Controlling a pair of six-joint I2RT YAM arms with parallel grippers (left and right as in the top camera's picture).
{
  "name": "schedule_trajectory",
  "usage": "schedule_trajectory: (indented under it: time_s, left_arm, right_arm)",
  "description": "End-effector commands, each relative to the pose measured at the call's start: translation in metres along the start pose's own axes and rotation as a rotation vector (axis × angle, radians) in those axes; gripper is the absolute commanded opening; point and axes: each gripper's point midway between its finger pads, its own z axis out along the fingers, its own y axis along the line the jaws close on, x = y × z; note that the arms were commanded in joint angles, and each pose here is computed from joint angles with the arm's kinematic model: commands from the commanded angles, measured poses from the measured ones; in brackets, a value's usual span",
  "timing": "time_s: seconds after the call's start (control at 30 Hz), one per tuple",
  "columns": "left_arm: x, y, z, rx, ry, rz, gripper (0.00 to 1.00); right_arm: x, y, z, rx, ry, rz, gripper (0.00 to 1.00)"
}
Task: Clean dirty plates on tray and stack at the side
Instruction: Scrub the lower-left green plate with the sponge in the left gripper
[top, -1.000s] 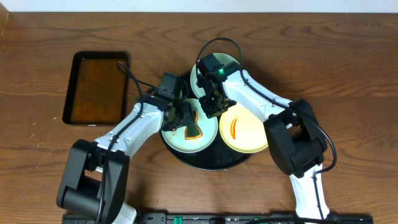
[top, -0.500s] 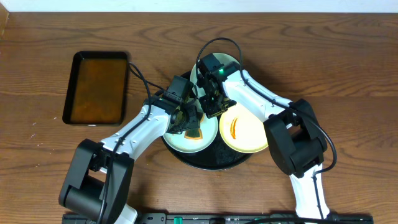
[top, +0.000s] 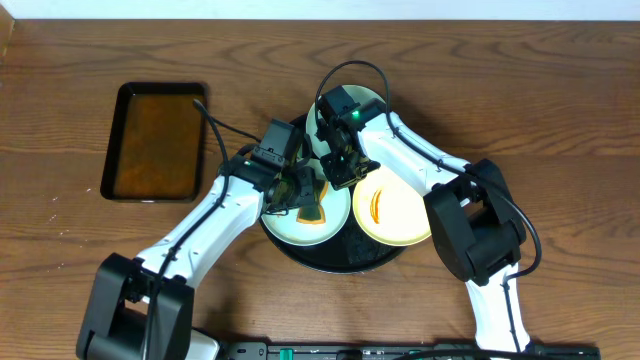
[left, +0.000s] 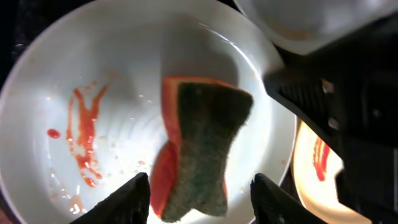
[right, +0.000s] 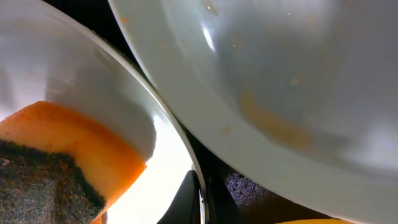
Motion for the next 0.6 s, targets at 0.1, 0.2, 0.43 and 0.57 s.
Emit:
schedule_trajectory:
  time_s: [0.1,0.2,0.43,0.57]
  left_arm:
    - [0.011,-0.001,0.019,-0.004,0.056,0.063,0.55]
    - [0.012,0.002,0.026,-0.013,0.072,0.087,0.55]
    - [0.011,0.011,0.039,-0.055,0.073,0.087,0.55]
    - [0.009,0.011,0.039,-0.052,0.067,0.089,0.53]
  right_arm:
    - [-0.001,-0.002,0.003,0.016,-0.008,0.015,0.02]
    - [-0.001,-0.002,0.003,0.016,-0.007,0.015,0.02]
    - [-0.001,-0.002,0.003,0.016,-0.008,0.015,0.02]
    - [-0.001,-0.002,0.003,0.016,-0.008,0.015,0.02]
